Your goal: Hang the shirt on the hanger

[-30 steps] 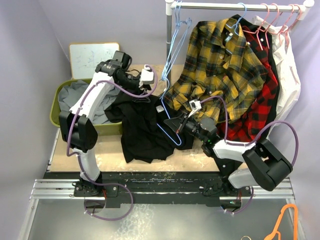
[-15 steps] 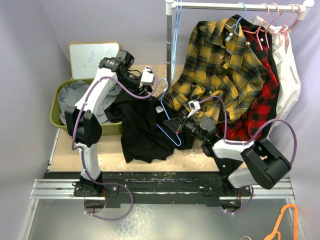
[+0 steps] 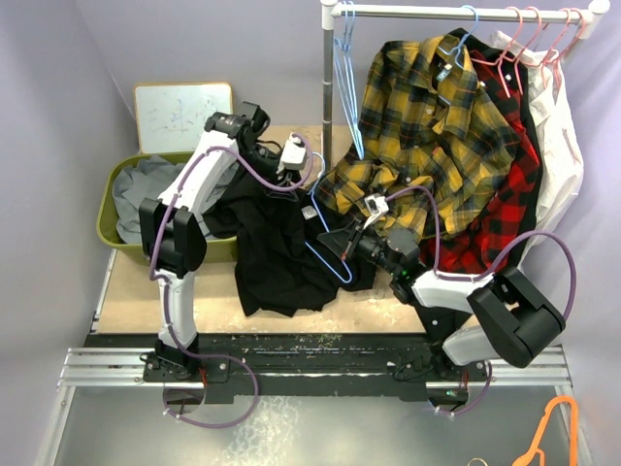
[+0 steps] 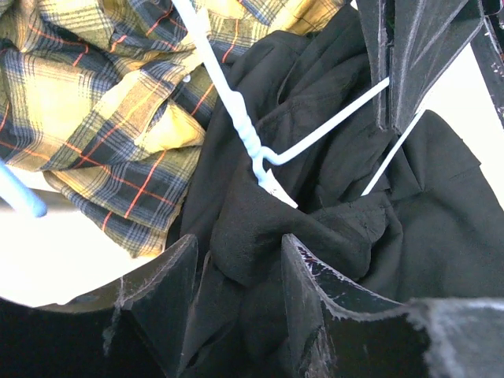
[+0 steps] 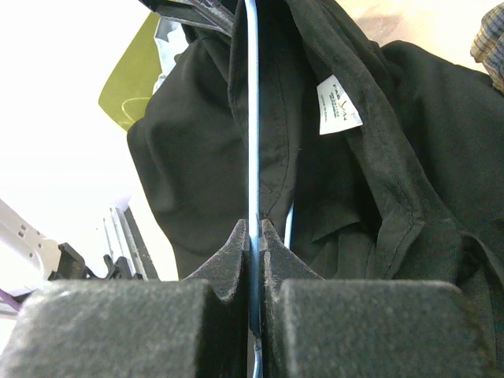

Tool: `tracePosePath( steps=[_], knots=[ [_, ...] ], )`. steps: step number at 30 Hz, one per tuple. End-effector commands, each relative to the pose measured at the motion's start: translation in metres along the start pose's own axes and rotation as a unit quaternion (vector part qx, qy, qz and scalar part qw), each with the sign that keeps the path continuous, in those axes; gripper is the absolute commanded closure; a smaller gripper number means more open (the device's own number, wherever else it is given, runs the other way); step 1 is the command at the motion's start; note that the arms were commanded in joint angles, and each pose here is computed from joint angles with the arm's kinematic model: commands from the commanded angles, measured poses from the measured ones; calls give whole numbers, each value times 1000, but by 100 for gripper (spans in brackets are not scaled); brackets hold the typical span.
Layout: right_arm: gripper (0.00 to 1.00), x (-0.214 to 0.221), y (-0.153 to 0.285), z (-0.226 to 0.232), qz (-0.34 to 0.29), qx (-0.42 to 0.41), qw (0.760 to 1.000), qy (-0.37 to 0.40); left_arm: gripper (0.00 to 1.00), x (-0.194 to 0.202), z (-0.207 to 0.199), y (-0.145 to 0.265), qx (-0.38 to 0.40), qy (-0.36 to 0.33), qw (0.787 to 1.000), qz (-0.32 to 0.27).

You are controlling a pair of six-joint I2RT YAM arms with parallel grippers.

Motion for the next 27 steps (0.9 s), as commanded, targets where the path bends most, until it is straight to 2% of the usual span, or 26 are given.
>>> tracePosePath(
  steps=[1,4,10,12,16,17,18,27],
  knots=[
    [100,-26,-8,13,-41,-31,998,26,51,-19,-5,-3,14,-31,999,-24],
    [100,-27,-8,13,-42,-32,998,28,57,-17,-10,-10,29,-27,999,-26],
    [100,-29,-7,14,-45,-30,998,29,57,-17,-16,-16,45,-21,998,-30],
    [100,-30,-7,14,-47,-28,998,30,61,-16,-19,-16,50,-20,998,-29],
    [100,-31,-6,14,-49,-27,998,32,83,-15,-23,-18,60,-21,998,-28],
    [100,-31,-6,13,-49,-27,998,32,94,-15,-24,-19,64,-23,997,-28],
    [100,-31,-6,13,-49,-26,998,33,100,-16,-26,-19,66,-25,997,-27],
    [100,-44,1,20,-66,-27,997,43,100,-52,-48,2,48,-58,995,-62]
  ],
)
Point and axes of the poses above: each gripper's point midway between its finger pads, its own y axis back along the fingers, its own z axis along the line the jaws close on, x = y × z, the point moved 6 cm from there along y, back along the fingers, and after that the axes turned 14 degrees about y, right-handed, at the moved point
